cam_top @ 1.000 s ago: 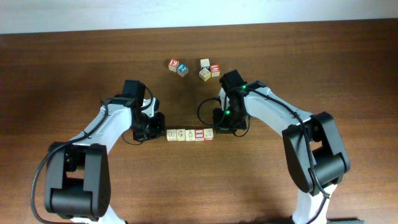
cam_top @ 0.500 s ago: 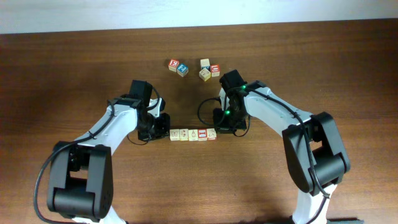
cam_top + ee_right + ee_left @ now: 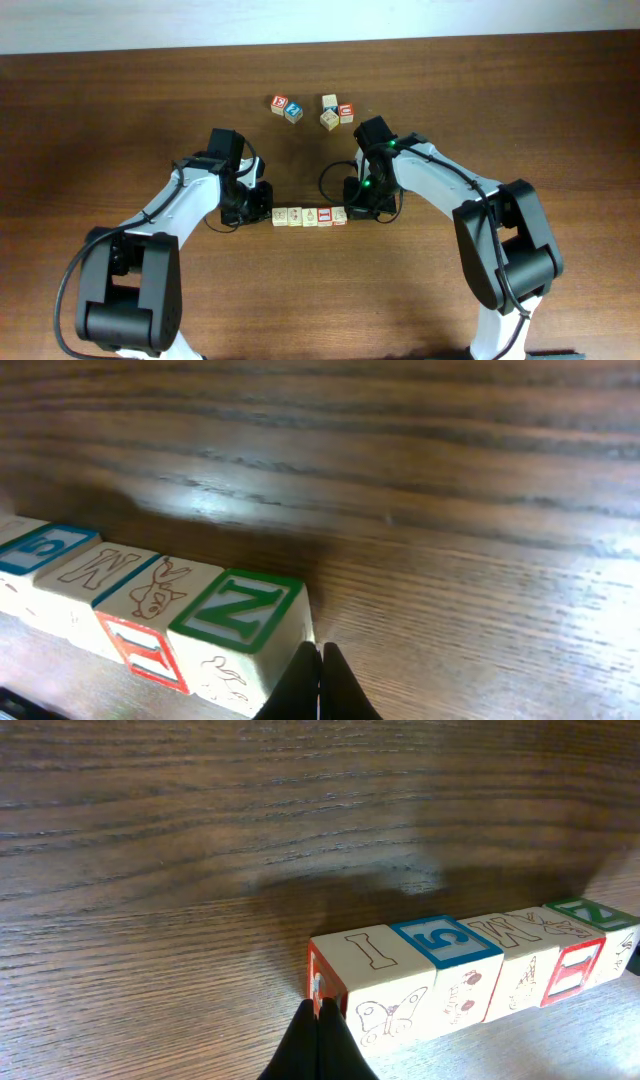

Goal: Rotate 5 blocks
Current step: 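Close both grippers inward, squeezing the five-block row from both ends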

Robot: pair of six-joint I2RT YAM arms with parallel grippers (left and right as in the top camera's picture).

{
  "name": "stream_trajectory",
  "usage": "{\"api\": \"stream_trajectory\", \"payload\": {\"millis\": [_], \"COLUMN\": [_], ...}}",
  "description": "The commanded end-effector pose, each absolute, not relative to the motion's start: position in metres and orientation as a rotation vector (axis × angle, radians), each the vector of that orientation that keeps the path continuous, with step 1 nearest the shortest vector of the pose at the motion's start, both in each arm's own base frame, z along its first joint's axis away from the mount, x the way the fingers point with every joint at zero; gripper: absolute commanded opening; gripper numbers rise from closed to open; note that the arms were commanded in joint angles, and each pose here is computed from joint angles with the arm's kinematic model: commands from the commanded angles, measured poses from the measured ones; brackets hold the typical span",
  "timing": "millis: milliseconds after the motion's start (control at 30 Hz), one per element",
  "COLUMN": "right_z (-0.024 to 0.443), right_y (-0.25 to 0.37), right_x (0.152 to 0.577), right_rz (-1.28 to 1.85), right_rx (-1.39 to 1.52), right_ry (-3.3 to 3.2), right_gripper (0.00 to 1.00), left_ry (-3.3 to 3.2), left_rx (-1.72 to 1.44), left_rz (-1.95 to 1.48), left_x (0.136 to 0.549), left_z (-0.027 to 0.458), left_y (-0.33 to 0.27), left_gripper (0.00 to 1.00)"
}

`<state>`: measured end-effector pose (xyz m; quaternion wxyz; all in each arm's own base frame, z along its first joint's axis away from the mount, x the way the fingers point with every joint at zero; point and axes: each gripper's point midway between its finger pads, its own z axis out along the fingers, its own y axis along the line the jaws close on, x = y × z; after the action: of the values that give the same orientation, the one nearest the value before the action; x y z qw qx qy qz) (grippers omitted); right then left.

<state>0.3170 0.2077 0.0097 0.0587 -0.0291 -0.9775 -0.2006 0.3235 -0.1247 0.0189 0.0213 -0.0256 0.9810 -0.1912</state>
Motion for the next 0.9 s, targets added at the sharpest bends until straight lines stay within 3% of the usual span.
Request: {"api": "stream_trajectory", "payload": {"millis": [0, 867], "right_z": [0.008, 0.016], "right_y": [0.206, 0.218], "right_x": [0.316, 0.316], "right_rz": [-0.589, -0.816], "right_rx": [-0.155, 0.068], "right_ry": [-2.955, -2.915], "right_gripper": [0.05, 0.05], "left_ry": [3.038, 3.038], "left_rx": [-0.069, -0.065], "left_rz": [-0.582, -0.583], "left_x": [0.326, 0.326], "left_z": [0.018, 0.018], "left_y": [-0.125, -0.125], "left_gripper": [0.00, 0.00]}}
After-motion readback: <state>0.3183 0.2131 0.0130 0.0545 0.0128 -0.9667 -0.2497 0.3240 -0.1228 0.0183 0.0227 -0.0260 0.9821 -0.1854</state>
